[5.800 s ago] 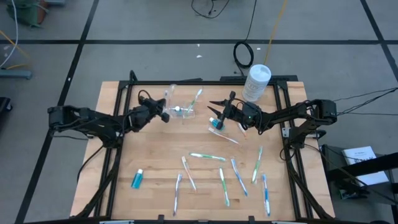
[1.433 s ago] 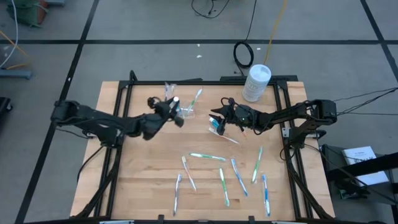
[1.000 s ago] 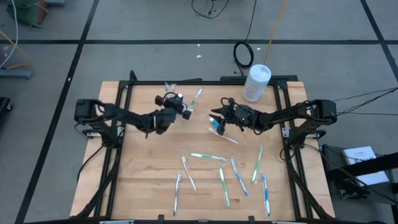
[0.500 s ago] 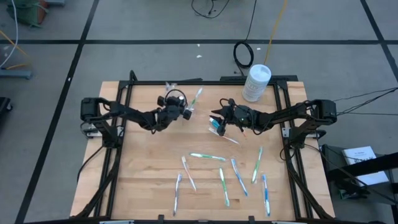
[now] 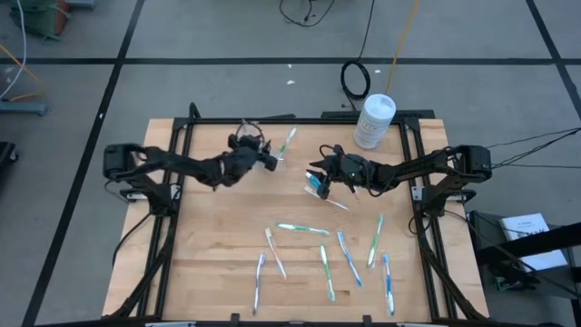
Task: Pick & Place toothbrushing station
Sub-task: Put the orange toothbrush into the transparent organizer
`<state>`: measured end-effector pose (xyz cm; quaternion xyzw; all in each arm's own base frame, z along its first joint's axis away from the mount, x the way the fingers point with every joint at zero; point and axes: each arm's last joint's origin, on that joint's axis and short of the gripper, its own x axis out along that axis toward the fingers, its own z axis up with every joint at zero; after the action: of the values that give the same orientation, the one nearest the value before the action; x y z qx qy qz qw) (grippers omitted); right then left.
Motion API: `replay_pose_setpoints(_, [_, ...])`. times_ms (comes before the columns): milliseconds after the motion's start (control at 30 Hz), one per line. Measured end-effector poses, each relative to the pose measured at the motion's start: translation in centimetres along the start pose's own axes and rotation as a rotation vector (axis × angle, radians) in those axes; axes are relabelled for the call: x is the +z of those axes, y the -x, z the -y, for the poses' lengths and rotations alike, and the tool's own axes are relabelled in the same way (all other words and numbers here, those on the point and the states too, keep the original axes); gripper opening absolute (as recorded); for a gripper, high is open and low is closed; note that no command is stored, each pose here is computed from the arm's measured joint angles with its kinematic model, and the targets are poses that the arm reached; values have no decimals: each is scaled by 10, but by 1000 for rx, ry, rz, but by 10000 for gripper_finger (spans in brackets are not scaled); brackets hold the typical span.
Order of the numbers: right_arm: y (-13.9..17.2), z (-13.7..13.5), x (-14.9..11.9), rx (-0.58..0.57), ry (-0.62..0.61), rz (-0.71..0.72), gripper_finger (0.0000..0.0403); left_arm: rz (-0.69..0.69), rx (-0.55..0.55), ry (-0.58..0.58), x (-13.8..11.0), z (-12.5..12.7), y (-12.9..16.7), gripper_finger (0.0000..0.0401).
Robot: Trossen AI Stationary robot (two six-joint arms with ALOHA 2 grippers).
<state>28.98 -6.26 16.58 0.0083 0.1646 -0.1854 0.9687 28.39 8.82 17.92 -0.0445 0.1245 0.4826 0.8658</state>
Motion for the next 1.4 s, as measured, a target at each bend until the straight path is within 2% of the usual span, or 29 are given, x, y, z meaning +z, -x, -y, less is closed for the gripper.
replay_pose_setpoints(133, [0, 1, 1, -7, 24, 9, 105, 44, -67, -22, 27, -10, 18, 184])
replay_pose_setpoints(233, [0, 2, 1, -12, 20, 7, 105, 45, -172, -37, 42, -18, 33, 184])
replay_pose_setpoints(367, [0, 2, -4, -12, 7, -39, 105, -19, -302, -43, 49, -27, 50, 184])
replay_pose_setpoints(467, [1, 3, -13, -33, 26, -137, 105, -104, -355, -52, 46, -33, 58, 184])
replay_pose_setpoints(633, [12, 11, -24, -259, 85, -306, 105, -270, -371, -42, 31, -35, 63, 184])
replay_pose_setpoints(733, [19, 14, -27, -328, 85, -372, 105, -326, -363, -69, 23, -32, 62, 184])
replay_pose_setpoints(933, [18, 22, -29, -378, -43, -368, 105, -361, -358, -59, 15, -26, 58, 184])
replay_pose_setpoints(1067, [18, 29, -37, -421, -159, -416, 105, -371, -357, -65, 11, -24, 54, 184])
replay_pose_setpoints(1133, [17, 31, -41, -407, -212, -440, 105, -366, -360, -62, 12, -23, 54, 184])
replay_pose_setpoints(1233, [17, 34, -46, -376, -236, -486, 105, -365, -360, -60, 12, -23, 54, 184])
replay_pose_setpoints(1400, [17, 35, -45, -385, -252, -478, 105, -358, -373, -35, 13, -22, 54, 184])
